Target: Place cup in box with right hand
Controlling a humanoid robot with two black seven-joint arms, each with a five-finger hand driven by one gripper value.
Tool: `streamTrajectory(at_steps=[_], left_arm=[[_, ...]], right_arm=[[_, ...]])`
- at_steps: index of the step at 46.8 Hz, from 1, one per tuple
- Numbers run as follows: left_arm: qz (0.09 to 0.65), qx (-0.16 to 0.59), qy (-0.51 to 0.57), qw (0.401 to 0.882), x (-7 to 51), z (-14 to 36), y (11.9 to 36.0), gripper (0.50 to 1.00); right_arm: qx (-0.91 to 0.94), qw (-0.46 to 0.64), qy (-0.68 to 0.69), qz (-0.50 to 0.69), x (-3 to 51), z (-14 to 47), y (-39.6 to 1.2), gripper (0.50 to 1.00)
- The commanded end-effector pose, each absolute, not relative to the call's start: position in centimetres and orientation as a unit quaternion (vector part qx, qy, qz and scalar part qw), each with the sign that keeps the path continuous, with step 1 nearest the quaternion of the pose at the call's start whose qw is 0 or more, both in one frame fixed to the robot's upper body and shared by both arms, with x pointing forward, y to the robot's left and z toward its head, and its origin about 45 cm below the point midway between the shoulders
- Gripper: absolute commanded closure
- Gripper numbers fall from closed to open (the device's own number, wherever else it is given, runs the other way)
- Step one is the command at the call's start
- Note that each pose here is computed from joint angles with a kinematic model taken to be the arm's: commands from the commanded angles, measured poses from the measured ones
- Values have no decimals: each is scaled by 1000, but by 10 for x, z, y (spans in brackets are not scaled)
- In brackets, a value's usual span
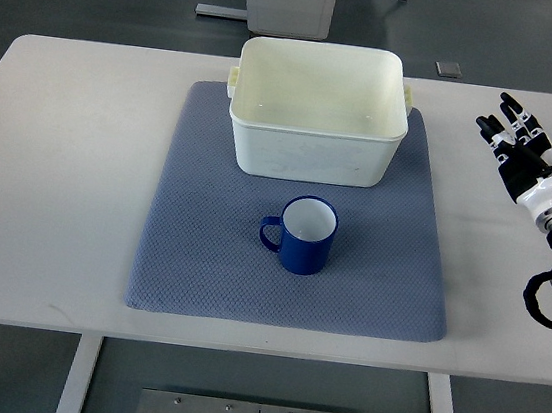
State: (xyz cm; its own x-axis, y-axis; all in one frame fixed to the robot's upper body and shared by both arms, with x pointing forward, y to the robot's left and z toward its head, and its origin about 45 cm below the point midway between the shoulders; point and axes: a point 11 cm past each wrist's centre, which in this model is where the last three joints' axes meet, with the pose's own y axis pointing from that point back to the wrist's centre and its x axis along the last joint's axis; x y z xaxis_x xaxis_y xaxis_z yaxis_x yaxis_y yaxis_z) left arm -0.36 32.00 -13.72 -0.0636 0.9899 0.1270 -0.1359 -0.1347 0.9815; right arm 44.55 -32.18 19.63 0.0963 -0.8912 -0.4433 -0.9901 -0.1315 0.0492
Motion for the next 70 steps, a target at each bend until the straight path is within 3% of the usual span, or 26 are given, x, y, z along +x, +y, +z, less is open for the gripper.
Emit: streamTrajectory(at_steps=[1,70], left_arm=[[579,482,443,486,-4,-137,320,500],[578,482,443,487,-3,-137,320,500]], right_arm=[[-728,133,645,188,445,196,-321,500],[-728,131,646,188,445,195,-322,500]])
